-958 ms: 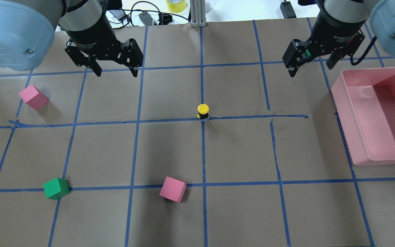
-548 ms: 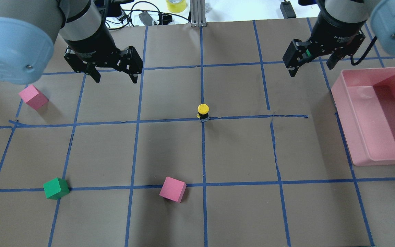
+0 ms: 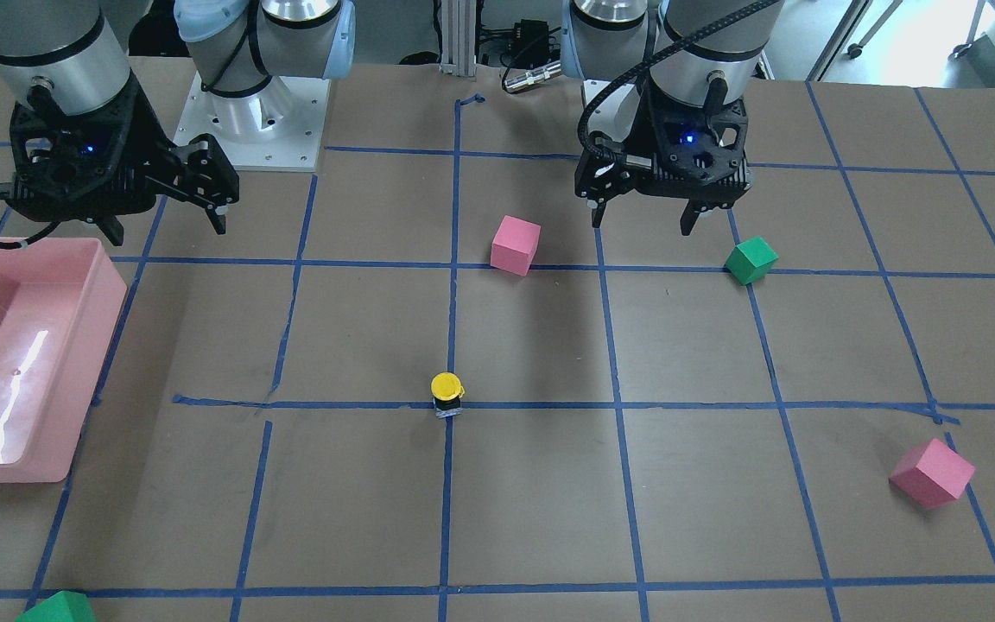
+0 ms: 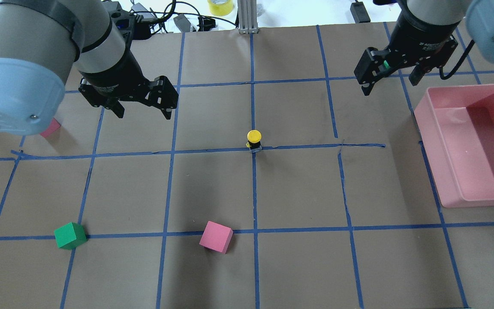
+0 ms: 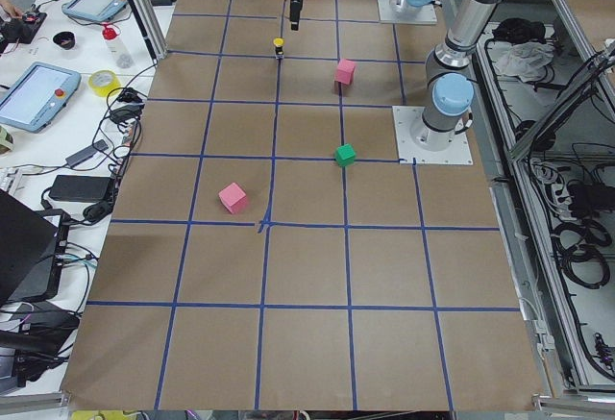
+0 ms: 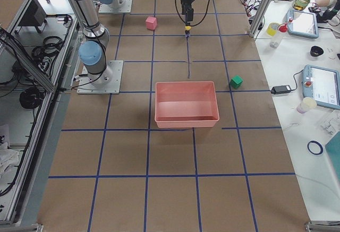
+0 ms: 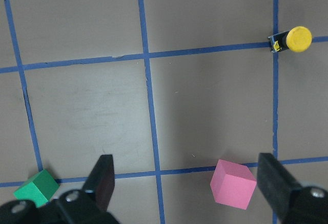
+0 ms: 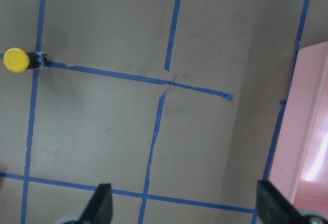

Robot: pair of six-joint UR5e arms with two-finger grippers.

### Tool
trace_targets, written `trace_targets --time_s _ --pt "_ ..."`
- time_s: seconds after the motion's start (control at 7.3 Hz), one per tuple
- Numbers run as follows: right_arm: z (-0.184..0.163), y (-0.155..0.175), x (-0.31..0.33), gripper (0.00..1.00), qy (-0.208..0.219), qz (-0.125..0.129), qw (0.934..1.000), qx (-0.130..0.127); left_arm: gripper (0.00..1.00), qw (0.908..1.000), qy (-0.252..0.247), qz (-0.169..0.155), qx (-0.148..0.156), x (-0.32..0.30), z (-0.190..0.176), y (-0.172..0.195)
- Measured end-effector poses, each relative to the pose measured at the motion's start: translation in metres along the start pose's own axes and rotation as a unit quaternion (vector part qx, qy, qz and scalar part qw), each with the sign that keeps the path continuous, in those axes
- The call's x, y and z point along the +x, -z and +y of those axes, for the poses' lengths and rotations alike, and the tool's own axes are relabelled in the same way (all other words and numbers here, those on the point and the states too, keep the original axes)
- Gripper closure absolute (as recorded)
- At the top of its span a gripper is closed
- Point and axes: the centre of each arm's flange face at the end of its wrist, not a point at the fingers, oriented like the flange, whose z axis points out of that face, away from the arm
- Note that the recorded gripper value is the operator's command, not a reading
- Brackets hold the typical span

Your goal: Align button upright

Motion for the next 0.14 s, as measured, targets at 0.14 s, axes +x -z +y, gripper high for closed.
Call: trace_targets --time_s 0.14 --pt "0.0 -0.0004 0.0007 0.0 -0.001 0.0 1.0 -0.002 0.0 1.0 0.0 0.0 0.0 -0.0002 0.0001 0.0"
